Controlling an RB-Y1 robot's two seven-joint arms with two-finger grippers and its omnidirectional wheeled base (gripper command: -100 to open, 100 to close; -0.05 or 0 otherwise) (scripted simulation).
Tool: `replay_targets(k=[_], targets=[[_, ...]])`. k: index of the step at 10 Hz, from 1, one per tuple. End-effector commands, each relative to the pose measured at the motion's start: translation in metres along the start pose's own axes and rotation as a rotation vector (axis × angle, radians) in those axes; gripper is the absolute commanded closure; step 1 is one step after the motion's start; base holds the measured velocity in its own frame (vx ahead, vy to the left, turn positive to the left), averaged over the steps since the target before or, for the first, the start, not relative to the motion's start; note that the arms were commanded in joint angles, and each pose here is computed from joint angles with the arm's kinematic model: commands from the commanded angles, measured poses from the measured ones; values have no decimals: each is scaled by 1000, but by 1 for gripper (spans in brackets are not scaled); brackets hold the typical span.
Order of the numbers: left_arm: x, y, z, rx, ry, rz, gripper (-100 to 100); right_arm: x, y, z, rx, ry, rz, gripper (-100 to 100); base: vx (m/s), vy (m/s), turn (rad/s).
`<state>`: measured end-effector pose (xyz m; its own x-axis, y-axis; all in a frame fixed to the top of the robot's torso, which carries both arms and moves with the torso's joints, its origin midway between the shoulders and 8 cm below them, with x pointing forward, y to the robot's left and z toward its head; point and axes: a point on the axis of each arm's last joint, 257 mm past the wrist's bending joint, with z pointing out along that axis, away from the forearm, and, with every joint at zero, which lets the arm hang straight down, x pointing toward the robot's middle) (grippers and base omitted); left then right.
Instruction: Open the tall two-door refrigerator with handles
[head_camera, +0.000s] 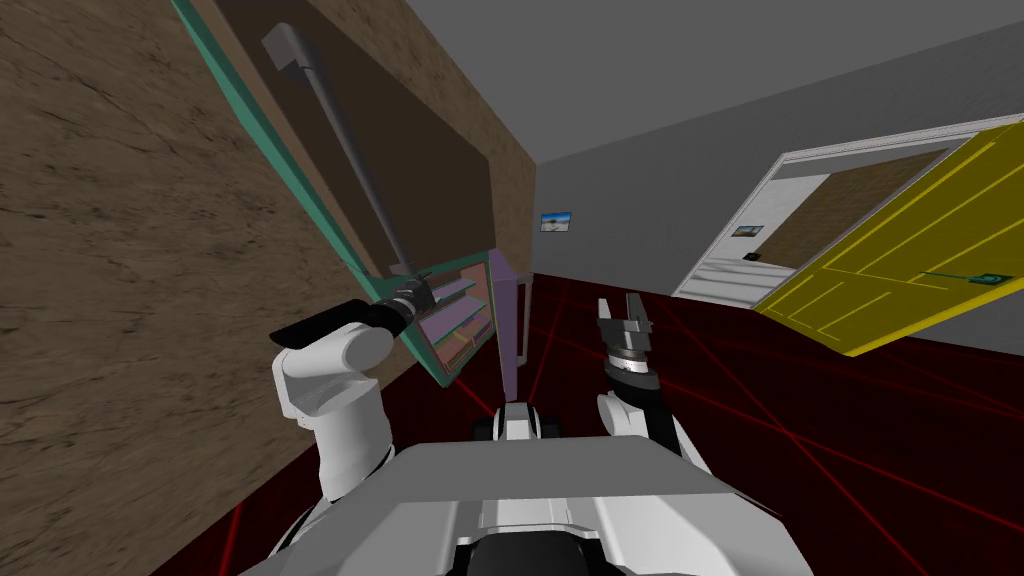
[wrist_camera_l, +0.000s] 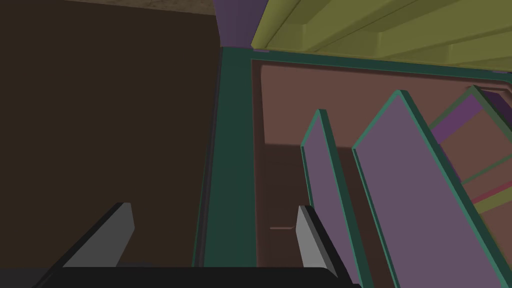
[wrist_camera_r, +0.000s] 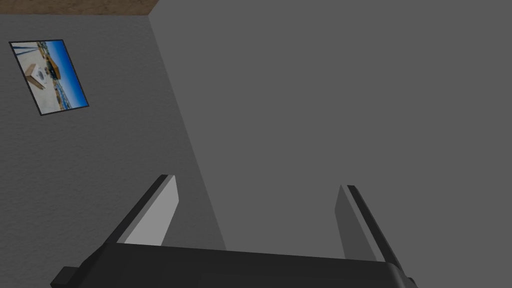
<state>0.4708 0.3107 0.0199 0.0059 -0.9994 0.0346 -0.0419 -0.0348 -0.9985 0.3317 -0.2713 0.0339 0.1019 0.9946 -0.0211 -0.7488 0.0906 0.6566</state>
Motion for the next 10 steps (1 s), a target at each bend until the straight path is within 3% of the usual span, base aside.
replay_targets(k=[1,10], targets=[[3,-2,2,-23,20,-13,-100,0,0,0,0,0,0,0,24,53,-11],[21,-20,-1,-60,97,-58,-100,0,0,0,0,0,0,0,26,47,-9]])
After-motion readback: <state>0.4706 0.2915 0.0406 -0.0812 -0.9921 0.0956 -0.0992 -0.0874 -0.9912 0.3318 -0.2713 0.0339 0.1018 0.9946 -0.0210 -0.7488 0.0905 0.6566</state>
